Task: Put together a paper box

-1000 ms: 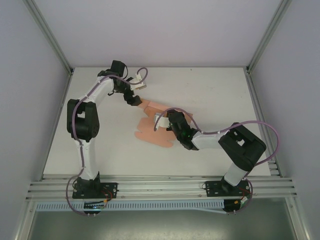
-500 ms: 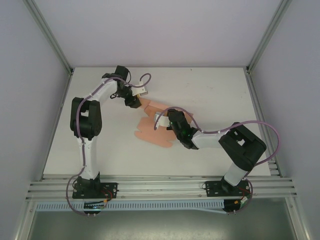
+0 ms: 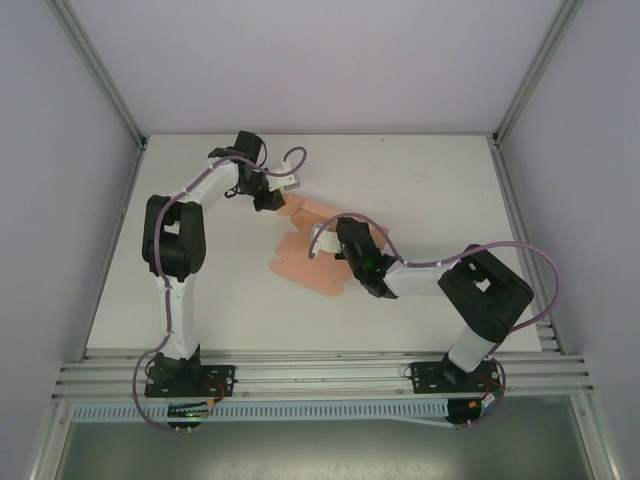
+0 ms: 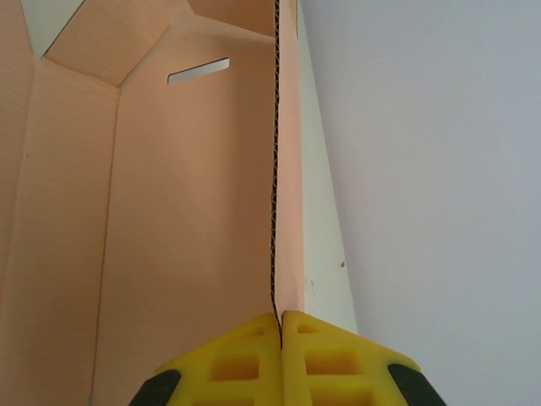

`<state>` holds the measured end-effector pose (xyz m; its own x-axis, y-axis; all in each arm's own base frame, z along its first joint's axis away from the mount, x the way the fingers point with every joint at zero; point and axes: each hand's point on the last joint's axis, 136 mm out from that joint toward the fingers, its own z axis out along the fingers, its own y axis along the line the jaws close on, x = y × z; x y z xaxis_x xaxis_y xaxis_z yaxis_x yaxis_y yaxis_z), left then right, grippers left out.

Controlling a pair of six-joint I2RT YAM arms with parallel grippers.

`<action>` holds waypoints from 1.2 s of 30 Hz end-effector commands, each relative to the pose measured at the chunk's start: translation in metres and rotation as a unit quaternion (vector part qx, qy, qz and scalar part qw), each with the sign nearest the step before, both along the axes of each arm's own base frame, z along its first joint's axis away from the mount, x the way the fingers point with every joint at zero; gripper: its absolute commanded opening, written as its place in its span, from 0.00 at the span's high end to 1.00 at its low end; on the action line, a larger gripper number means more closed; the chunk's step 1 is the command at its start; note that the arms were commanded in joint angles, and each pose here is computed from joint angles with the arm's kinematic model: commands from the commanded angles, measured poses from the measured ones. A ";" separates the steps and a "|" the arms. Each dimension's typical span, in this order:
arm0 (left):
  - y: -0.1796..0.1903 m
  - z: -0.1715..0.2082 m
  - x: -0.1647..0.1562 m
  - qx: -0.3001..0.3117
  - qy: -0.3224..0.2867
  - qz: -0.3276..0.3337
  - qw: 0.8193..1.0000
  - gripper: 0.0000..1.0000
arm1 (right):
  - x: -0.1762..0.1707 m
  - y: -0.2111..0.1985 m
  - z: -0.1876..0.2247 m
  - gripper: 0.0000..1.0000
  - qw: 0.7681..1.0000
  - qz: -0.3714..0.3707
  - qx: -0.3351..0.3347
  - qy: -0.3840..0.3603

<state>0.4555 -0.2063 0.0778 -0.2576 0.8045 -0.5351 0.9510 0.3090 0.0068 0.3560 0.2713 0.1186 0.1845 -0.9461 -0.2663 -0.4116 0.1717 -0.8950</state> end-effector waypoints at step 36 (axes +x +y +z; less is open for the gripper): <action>-0.055 0.003 -0.132 -0.110 0.104 0.170 0.974 0.73 | -0.029 0.001 -0.033 1.00 0.999 0.006 -0.033 0.016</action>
